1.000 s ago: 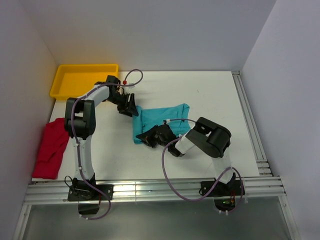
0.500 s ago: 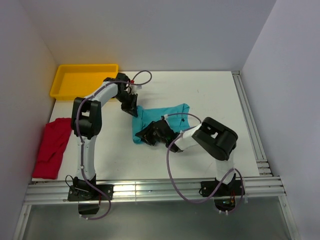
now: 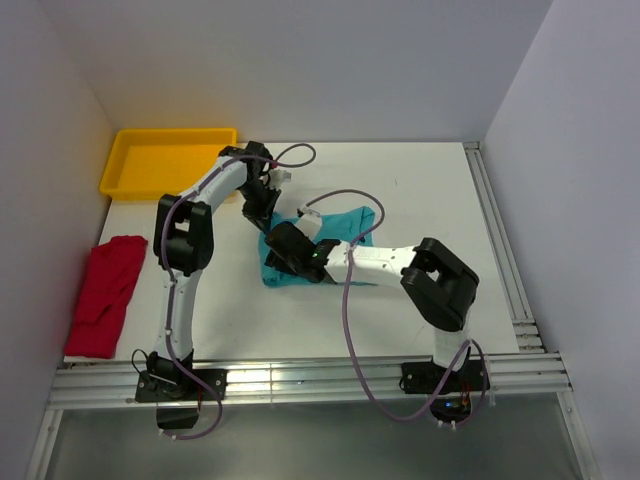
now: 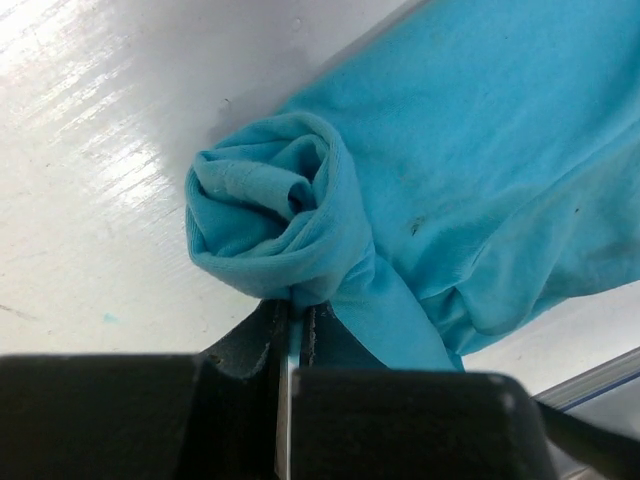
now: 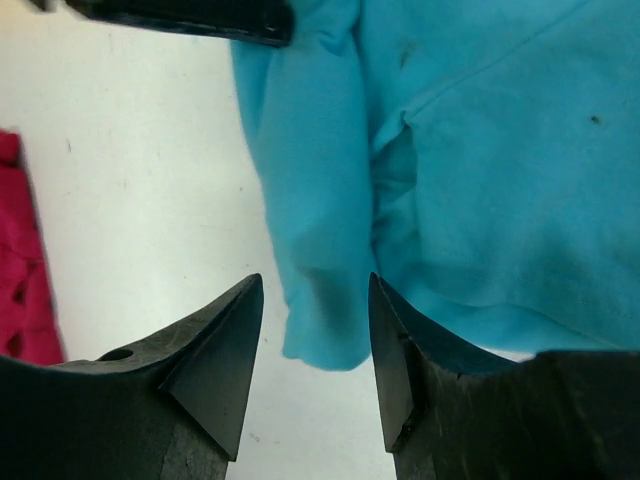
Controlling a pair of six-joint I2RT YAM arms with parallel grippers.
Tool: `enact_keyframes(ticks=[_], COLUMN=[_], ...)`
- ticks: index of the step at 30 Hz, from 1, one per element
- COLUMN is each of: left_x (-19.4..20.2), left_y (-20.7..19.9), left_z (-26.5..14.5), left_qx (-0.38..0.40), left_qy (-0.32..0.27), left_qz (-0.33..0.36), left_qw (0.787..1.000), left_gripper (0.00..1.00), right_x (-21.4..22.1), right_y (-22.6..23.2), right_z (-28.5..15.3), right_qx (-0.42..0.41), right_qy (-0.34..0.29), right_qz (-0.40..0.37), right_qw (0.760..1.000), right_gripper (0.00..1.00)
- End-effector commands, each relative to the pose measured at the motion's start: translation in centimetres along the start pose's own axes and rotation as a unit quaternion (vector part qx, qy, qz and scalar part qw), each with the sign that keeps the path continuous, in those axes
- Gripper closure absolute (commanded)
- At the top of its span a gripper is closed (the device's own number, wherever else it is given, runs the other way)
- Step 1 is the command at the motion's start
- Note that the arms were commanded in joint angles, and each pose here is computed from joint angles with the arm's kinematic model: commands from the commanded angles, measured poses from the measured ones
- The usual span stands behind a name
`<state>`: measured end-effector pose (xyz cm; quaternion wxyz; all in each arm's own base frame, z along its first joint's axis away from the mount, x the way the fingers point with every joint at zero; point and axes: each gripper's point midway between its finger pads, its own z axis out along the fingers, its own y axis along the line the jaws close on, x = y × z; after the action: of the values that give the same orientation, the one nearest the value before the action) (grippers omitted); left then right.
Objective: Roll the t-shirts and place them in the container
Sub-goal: Roll the tshirt
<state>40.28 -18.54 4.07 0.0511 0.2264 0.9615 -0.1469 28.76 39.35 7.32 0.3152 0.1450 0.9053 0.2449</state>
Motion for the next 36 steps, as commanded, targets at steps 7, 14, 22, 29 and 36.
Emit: enact_keyframes(ticks=[7, 14, 22, 29, 36], left_x=[0.1, 0.1, -0.1, -0.1, 0.1], left_y=[-0.6, -1.5, -1.7, -1.9, -2.0], left_z=[-0.5, 0.2, 0.5, 0.5, 0.5], left_qx=[-0.03, -0.025, -0.025, -0.024, -0.021], left_qy=[0.026, 0.033, 0.035, 0.034, 0.038], left_qz=[0.036, 0.046, 0.051, 0.053, 0.055], left_qw=[0.999, 0.998, 0.998, 0.998, 0.998], left_gripper=[1.0, 1.0, 1.0, 1.0, 1.0], right_x=[-0.9, 0.2, -0.4, 0.7, 1.2], right_y=[-0.4, -0.4, 0.9, 1.6, 1.8], right_z=[-1.3, 0.0, -0.9, -0.2, 0.8], right_qx=[0.116, 0.126, 0.142, 0.133, 0.137], right_qy=[-0.08, -0.079, -0.111, -0.103, -0.103], right_qz=[-0.151, -0.185, -0.214, -0.234, -0.246], right_qw=[0.978, 0.971, 0.96, 0.958, 0.954], right_gripper=[0.45, 0.44, 0.44, 0.44, 0.43])
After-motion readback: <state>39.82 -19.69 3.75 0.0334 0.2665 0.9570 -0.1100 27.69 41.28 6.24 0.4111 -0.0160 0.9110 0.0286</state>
